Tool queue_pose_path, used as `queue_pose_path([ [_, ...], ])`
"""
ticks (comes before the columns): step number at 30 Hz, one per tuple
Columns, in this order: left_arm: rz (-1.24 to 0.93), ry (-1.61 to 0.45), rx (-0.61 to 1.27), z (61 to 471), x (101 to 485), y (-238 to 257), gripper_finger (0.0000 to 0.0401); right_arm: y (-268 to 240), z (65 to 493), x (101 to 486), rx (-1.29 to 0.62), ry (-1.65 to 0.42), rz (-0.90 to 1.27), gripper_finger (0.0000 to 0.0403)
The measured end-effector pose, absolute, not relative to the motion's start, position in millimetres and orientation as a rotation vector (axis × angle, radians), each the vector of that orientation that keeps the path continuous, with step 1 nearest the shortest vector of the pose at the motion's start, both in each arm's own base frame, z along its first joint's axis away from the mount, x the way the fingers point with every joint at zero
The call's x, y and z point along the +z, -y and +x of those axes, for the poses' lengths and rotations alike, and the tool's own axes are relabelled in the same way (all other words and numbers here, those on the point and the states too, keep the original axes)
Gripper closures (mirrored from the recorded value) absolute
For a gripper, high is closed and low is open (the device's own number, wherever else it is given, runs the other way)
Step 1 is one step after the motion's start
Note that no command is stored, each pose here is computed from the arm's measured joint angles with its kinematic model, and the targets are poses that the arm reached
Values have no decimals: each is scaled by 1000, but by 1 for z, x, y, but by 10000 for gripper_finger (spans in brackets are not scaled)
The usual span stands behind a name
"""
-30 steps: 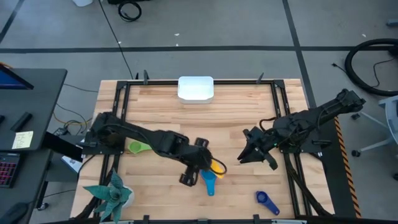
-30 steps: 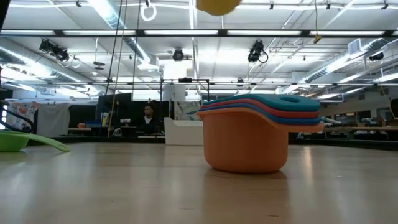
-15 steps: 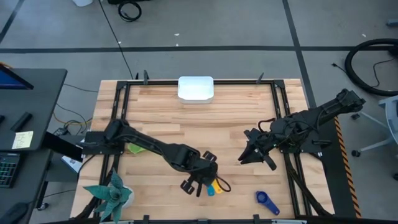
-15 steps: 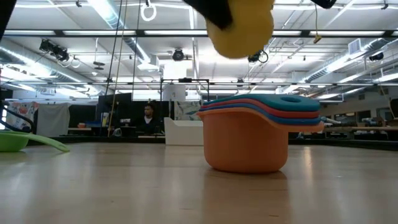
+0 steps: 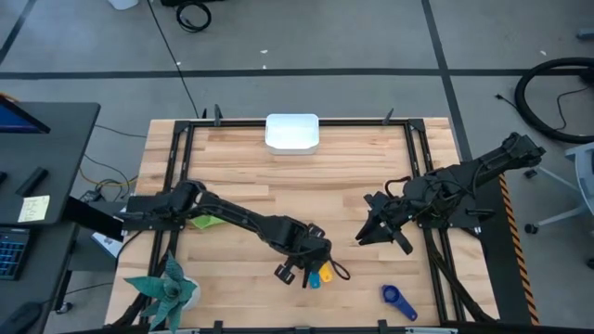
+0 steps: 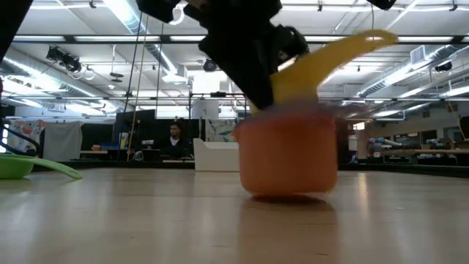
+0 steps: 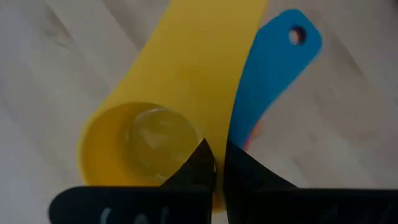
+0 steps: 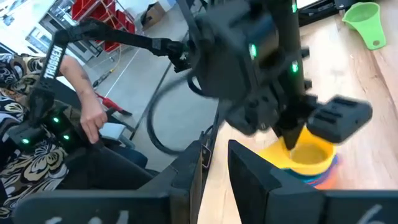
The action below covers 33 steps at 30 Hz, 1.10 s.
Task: Nest measuring cups in basket
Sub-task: Stack the yellow measuring cup on top of the light blue measuring cup, then stack the green measuring cup on top of the yellow measuring cup
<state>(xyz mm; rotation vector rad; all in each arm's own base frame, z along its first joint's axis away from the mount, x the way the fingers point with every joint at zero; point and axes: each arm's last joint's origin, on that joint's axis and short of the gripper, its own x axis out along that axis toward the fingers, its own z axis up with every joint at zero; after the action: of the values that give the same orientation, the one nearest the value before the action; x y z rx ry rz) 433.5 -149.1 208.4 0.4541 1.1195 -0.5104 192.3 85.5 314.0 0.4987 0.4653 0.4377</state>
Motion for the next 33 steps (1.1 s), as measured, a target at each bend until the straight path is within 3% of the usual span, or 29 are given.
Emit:
queue_pose_path([
  [10, 450, -1143, -531, 435, 197, 155, 384, -86, 192, 314, 438, -466, 499, 320],
  [19, 387, -1190, -478, 433, 194, 152, 293, -86, 192, 314, 433, -472, 523, 320],
  [24, 350, -1180, -452, 430, 205, 150, 272, -86, 192, 314, 433, -472, 524, 320],
  [33, 321, -1115, -420, 424, 241, 135, 270, -86, 192, 315, 436, -466, 525, 320],
])
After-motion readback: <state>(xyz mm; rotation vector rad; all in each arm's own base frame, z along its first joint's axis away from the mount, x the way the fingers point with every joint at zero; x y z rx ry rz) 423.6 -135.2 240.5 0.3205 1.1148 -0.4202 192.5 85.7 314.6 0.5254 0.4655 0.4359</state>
